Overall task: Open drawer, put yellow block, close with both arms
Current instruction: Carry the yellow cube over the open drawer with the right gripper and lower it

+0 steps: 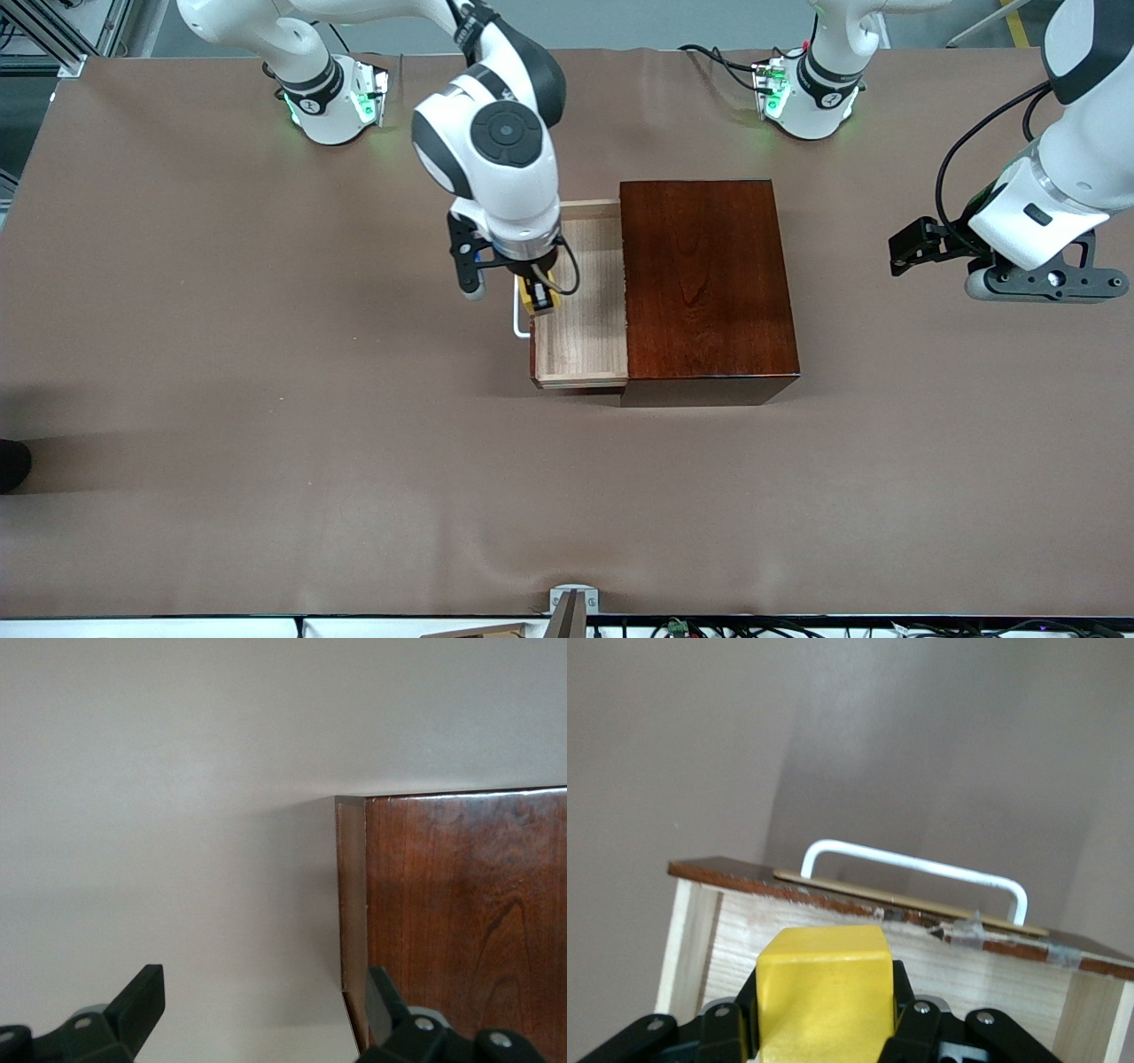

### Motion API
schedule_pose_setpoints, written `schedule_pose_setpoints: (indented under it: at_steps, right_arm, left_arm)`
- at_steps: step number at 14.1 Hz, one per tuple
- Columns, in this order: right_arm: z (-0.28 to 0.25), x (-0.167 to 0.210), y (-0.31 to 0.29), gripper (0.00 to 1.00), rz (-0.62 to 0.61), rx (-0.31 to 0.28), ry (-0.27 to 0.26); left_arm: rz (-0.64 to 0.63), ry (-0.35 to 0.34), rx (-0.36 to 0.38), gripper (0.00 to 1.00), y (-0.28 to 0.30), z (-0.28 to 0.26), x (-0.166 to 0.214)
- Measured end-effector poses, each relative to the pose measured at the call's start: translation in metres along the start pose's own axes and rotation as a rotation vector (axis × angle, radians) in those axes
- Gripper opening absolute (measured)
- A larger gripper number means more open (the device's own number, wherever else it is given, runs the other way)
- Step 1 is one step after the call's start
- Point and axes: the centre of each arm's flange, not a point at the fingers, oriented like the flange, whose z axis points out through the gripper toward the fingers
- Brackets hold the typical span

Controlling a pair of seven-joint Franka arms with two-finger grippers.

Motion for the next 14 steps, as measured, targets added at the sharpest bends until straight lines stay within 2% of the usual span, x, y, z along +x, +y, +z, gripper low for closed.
schedule_pose_setpoints:
  at_steps: [7, 14]
  right_arm:
    - [0.041, -0.031, -0.001, 0.56, 0.051, 0.011, -0.008]
    - [0.078, -0.051, 0.009, 0.56, 0.112, -0.025, 0.016]
  left_arm:
    - [0.023, 0.000, -0.002, 1.00, 0.013, 0.000, -0.002]
    - [0.022, 0.000, -0.002, 1.00, 0.012, 0.000, -0.002]
